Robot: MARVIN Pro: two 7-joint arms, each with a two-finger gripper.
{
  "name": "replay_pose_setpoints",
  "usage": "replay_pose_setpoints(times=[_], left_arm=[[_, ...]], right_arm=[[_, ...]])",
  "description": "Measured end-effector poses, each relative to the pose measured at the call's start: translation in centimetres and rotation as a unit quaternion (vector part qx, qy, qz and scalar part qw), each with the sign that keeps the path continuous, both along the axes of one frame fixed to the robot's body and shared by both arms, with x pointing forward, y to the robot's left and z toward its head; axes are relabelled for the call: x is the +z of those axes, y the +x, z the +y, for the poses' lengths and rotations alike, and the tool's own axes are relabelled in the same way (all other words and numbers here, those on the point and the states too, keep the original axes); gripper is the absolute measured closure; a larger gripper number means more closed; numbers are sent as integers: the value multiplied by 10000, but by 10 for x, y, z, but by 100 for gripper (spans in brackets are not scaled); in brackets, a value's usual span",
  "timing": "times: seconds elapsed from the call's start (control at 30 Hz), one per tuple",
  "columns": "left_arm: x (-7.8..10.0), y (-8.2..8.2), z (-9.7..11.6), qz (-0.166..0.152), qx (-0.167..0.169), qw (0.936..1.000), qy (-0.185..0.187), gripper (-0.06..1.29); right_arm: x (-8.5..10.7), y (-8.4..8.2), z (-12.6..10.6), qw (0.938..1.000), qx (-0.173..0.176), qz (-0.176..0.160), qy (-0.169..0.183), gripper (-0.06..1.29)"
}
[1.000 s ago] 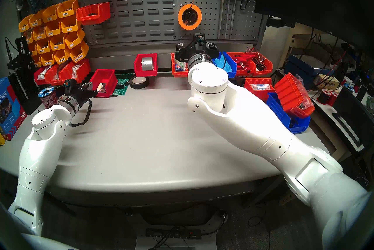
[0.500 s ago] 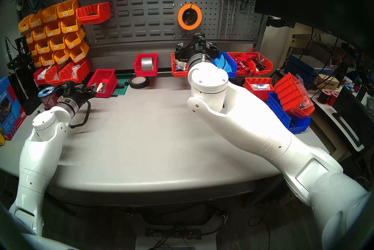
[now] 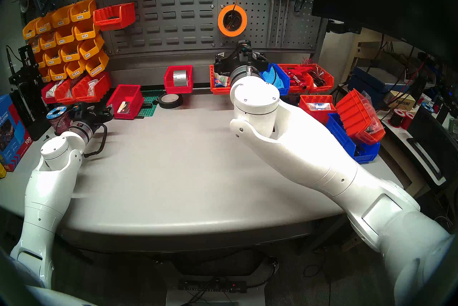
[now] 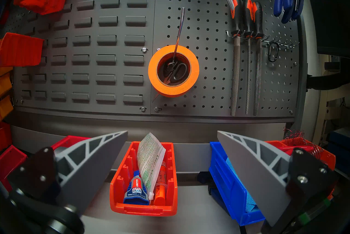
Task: Hang all the unorganized tool boxes onto the wall
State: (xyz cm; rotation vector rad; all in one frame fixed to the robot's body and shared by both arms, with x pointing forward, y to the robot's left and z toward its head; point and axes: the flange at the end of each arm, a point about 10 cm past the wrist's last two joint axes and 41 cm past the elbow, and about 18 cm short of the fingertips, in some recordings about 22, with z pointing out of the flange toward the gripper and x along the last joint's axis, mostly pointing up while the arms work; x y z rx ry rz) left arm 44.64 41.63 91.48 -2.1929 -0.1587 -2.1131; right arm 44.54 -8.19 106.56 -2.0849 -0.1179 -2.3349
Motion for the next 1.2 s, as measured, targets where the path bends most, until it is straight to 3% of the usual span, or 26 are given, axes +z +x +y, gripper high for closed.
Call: replay_pose_setpoints(times=[0.5,0.73,1.2], left_arm=[[-18,16,4,-193,-167,9995,-182,28],[-21,23,8,-296,-169,9992,-210,39],[-22,31,10,-411,-230,9986,-259,39]], right_arm=[[0,0,0,10000,0,0,0,0],[0,0,0,10000,0,0,0,0],[0,0,0,10000,0,0,0,0]])
